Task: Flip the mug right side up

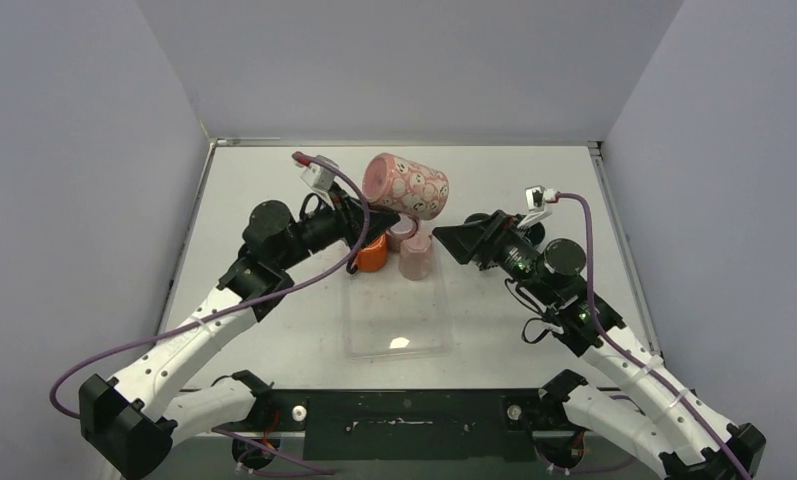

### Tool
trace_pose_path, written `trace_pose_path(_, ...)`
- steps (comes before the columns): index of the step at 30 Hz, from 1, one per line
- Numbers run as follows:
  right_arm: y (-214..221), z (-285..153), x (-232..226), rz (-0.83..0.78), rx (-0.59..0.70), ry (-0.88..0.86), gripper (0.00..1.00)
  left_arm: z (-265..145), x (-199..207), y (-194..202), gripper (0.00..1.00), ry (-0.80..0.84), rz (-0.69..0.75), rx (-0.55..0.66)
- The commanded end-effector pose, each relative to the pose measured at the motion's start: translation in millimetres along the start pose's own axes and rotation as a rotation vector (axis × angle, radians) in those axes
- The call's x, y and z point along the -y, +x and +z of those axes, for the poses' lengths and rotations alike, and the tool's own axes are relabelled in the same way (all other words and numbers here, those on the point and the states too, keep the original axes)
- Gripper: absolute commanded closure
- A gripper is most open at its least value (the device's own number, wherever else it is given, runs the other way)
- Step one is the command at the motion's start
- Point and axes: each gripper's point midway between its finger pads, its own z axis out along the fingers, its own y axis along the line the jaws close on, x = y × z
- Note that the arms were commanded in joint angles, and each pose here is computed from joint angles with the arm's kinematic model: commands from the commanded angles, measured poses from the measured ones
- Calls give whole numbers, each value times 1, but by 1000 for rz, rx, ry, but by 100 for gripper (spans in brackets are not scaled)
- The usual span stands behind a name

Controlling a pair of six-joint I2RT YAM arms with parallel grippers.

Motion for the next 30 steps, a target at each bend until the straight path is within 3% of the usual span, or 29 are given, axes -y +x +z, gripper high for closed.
trace_pose_path(1,-21,6,-43,95,71,-182,5,-22,94,-129,100,280,4,365)
trace_pose_path(15,-51,7,-154,35,101,-568,3,-29,144,-181,100,493,-96,449)
trace_pose_path(24,-63,2,-167,26,195,-578,2,-38,153,-183,100,530,-111,453)
trace_pose_path(30,-83,4,-178,50,258,-589,7,-50,160,-187,100,547,-137,464)
